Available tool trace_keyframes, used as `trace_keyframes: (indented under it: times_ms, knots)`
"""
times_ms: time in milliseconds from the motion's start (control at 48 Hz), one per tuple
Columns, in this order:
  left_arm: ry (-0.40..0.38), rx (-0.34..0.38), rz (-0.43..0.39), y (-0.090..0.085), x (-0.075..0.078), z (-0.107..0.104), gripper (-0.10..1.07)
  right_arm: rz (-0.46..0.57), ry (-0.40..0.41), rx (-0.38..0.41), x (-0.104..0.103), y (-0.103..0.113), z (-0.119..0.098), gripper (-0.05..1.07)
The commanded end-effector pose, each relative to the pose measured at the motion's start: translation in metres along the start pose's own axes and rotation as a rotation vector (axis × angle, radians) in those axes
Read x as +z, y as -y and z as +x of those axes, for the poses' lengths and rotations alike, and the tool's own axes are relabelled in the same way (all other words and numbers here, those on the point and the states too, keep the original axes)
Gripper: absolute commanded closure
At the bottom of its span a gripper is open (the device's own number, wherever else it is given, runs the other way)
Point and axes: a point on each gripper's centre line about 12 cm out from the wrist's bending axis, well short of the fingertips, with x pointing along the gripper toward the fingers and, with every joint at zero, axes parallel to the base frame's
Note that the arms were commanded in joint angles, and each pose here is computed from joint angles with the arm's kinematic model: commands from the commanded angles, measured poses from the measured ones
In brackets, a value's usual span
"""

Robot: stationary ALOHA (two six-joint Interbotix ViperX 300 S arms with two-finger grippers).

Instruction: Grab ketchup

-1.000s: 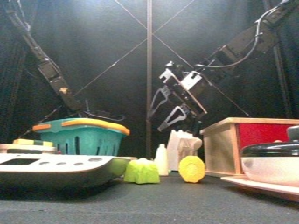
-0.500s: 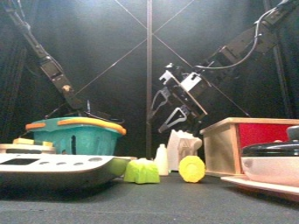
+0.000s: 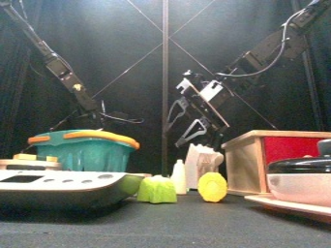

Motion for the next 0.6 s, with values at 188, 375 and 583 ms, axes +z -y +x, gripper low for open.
trace_keyframes:
  times_ms: [188,375,583]
  knots:
    - [0.035,0.021,0.002,-0.006,0.010,-0.007,0.10,0.012,0.025,0.011,0.010,-0.003,-0.004,0.16]
    - [0.010,0.017,0.023,-0.004,0.004,-0.005,0.03,0.012,0.024,0.010,0.010,-0.003,-0.003,0.16]
    - [-0.012,0.031,0.051,-0.006,0.000,-0.006,-0.05,0.011,0.021,0.006,0.010,-0.003,0.001,0.16]
